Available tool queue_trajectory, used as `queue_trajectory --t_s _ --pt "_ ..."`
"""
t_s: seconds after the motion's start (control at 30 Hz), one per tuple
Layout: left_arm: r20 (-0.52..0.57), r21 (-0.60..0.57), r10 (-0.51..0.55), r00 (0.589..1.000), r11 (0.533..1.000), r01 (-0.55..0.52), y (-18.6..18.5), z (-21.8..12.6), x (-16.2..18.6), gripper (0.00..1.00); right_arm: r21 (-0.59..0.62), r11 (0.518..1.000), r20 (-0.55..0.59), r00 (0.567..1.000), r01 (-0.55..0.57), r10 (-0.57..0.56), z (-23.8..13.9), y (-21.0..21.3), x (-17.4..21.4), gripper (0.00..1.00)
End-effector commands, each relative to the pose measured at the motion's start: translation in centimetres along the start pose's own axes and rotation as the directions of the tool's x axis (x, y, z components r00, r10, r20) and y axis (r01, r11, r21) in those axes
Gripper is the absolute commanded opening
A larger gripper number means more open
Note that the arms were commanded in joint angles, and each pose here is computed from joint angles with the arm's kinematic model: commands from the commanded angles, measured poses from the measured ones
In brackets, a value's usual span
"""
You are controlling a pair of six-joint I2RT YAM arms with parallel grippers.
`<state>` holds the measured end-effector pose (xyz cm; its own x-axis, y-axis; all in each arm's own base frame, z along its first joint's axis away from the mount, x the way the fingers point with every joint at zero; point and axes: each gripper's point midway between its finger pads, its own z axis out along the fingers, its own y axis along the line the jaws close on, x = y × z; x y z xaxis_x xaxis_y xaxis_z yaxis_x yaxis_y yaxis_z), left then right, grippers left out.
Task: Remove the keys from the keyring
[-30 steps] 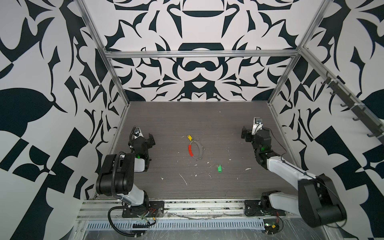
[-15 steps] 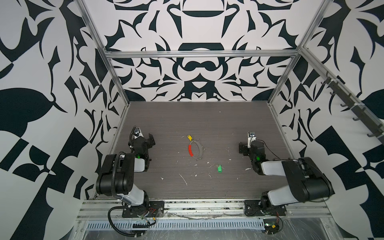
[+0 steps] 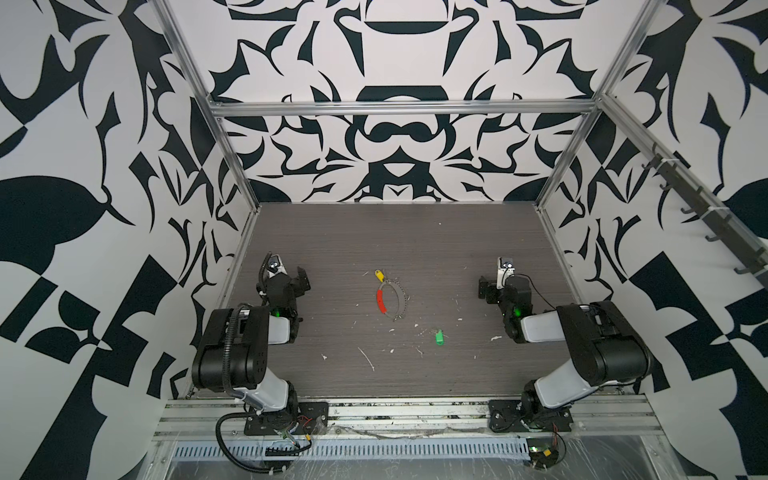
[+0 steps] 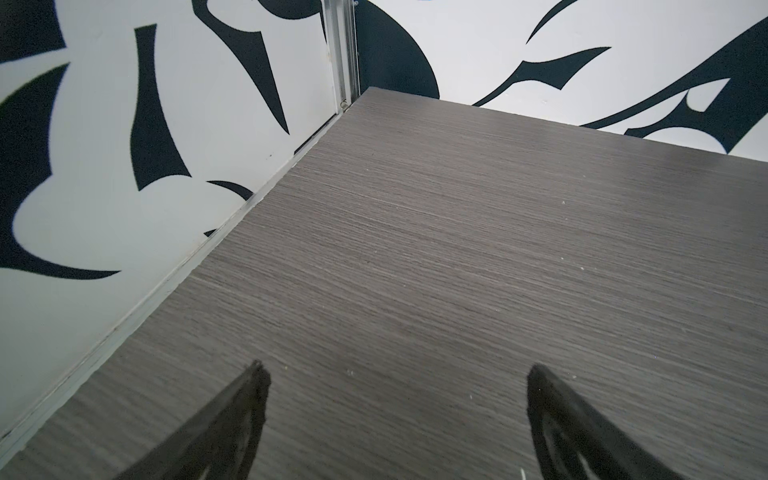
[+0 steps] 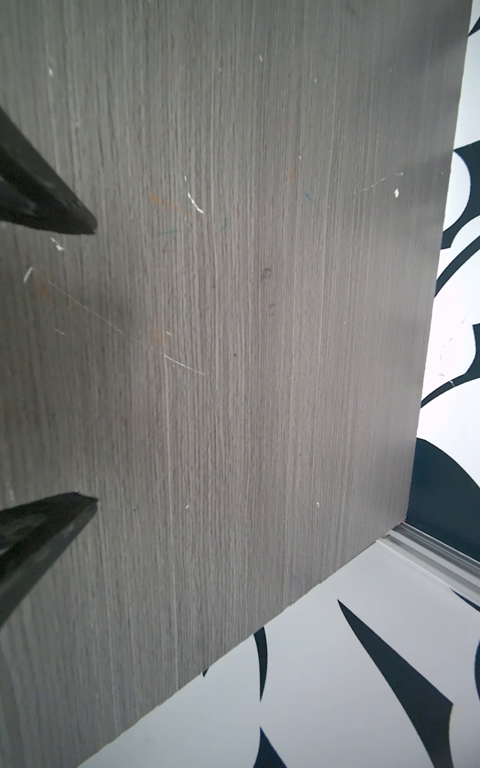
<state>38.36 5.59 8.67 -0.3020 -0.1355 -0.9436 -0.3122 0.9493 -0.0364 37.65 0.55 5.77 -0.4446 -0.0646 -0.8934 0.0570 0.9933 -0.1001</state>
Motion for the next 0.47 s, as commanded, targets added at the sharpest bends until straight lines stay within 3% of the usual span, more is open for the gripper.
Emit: queue_trajectory --t_s 0.0,0.43 --pt "0.030 0.006 -0.009 1.000 1.000 0.008 -0.19 0.01 -0.75 0.99 -0.003 1.000 0.076 0.997 -0.029 0.029 -0.09 -0.04 -2.45 1.00" --pt "0.030 0.006 -0.008 1.000 1.000 0.008 -0.19 0.01 -0.74 0.99 -0.019 0.999 0.068 0.997 -0.038 0.039 0.14 0.05 -2.39 1.00"
